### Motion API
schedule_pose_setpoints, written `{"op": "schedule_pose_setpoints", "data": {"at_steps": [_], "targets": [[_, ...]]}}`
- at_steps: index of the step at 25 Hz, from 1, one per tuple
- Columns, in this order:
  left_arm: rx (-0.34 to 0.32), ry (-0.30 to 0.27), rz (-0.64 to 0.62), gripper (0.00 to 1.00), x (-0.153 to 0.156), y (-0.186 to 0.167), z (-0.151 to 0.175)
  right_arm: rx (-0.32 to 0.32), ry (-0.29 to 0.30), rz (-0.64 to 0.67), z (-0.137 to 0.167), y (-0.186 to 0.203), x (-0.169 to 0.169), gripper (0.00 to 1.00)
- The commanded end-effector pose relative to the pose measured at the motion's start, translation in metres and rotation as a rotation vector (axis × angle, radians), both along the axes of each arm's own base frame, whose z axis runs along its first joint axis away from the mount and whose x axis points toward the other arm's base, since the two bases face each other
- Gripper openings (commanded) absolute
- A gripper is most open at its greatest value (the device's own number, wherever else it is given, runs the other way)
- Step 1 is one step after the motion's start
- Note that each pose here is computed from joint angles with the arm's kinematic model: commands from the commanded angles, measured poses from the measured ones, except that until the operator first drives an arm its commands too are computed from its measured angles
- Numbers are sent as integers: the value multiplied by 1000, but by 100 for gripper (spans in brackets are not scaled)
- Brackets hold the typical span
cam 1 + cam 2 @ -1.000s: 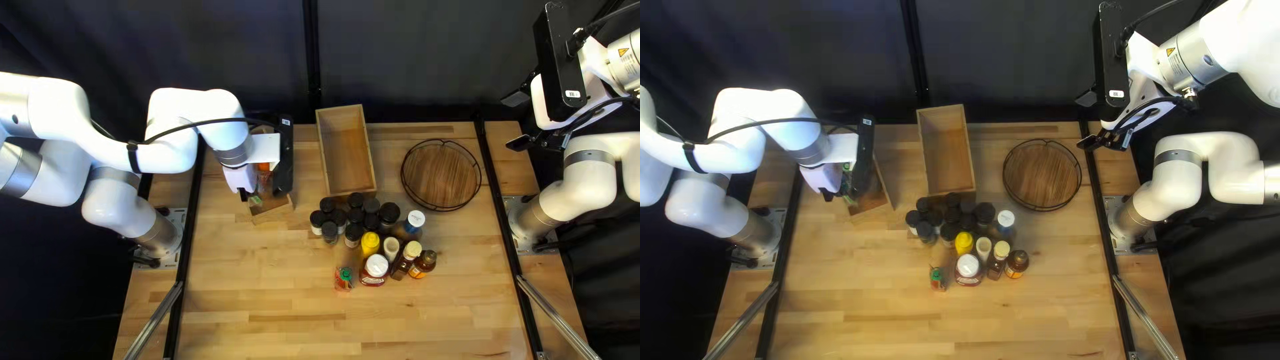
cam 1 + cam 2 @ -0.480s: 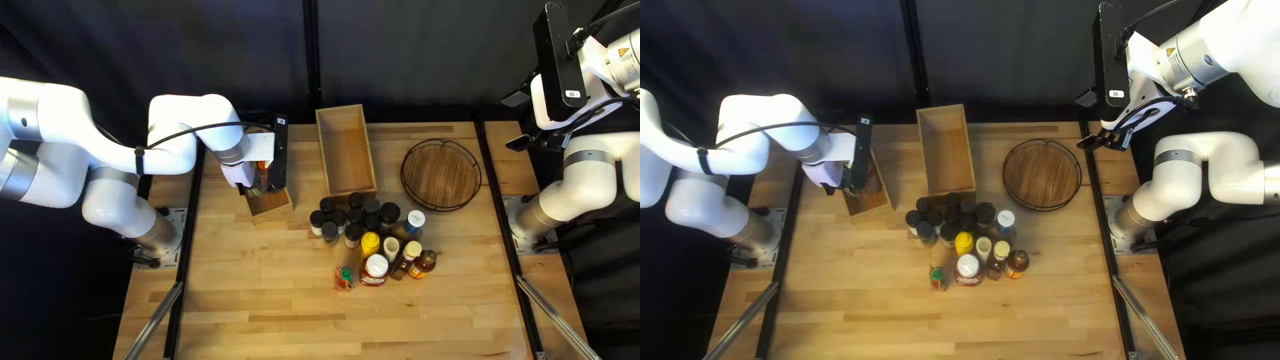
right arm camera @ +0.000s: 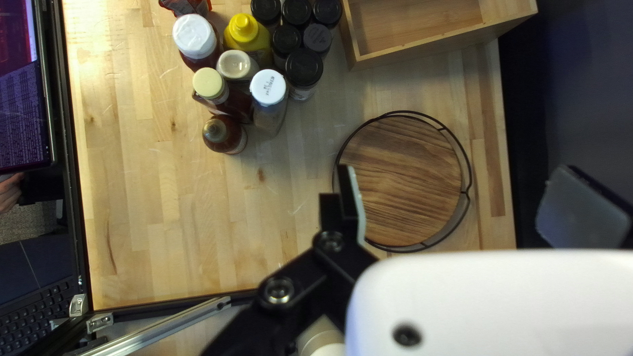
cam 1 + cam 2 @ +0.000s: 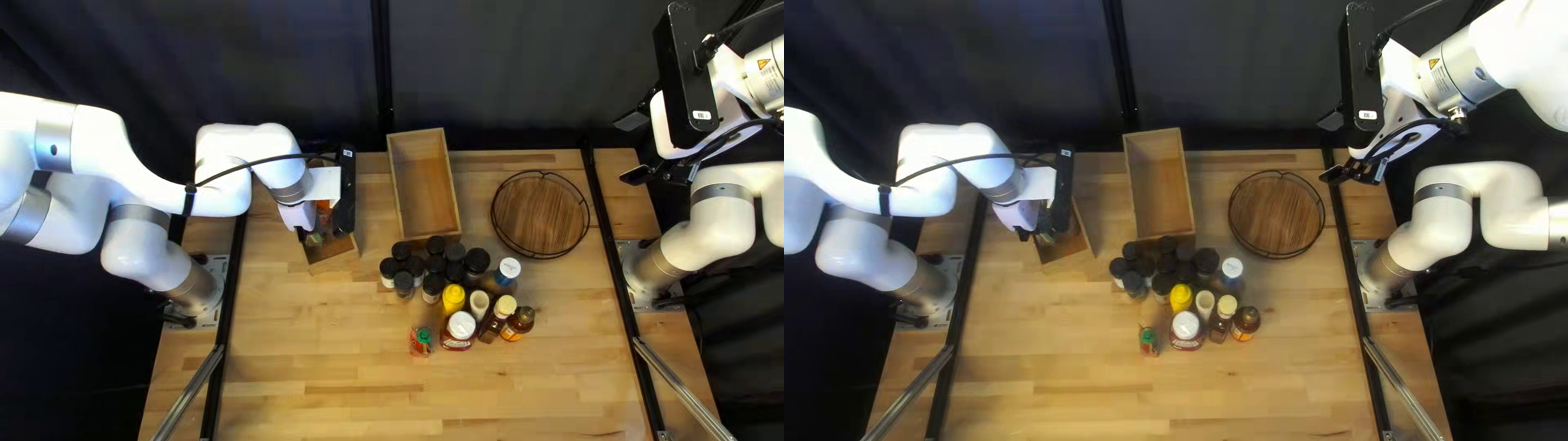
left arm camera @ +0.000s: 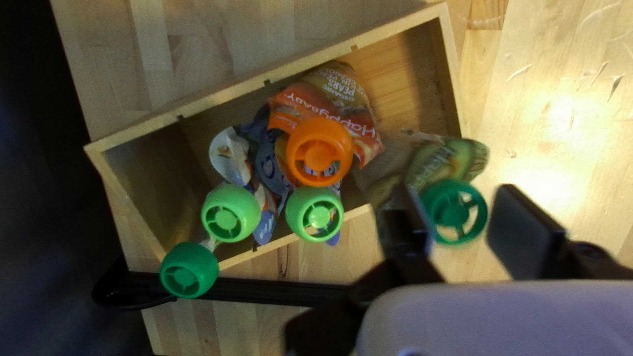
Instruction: Separate condiments, baby food and spices and place it in 3 different racks/containers
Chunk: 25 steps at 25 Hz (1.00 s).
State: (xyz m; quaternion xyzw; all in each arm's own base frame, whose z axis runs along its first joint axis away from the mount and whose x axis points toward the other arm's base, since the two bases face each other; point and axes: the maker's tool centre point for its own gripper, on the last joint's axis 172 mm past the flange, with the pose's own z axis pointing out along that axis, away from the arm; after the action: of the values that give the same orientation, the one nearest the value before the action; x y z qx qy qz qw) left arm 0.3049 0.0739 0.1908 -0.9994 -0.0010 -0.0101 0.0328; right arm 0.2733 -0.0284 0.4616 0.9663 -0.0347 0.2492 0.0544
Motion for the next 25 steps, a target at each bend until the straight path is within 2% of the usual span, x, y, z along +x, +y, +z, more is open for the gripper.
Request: {"op": "schedule_pose_setpoints", "data": {"at_steps": [1,5,7,13,18,25], "targets": [[-1,-12,-8,100,12,-19,21,0,0,0,0,0,0,100],[-20,-30,-46,100,31,-48,37,0,0,0,0,0,0,100],[-43,-52,-93,100,50,-78,51,0,0,0,0,0,0,100],[-97,-100,-205,100,90,-133,64,0,0,0,0,0,0,100],[-134,-119,-319,100,129,-181,56,0,0,0,0,0,0,100],[-131,-150,-438,100,162,-213,29,0,0,0,0,0,0,100]]}}
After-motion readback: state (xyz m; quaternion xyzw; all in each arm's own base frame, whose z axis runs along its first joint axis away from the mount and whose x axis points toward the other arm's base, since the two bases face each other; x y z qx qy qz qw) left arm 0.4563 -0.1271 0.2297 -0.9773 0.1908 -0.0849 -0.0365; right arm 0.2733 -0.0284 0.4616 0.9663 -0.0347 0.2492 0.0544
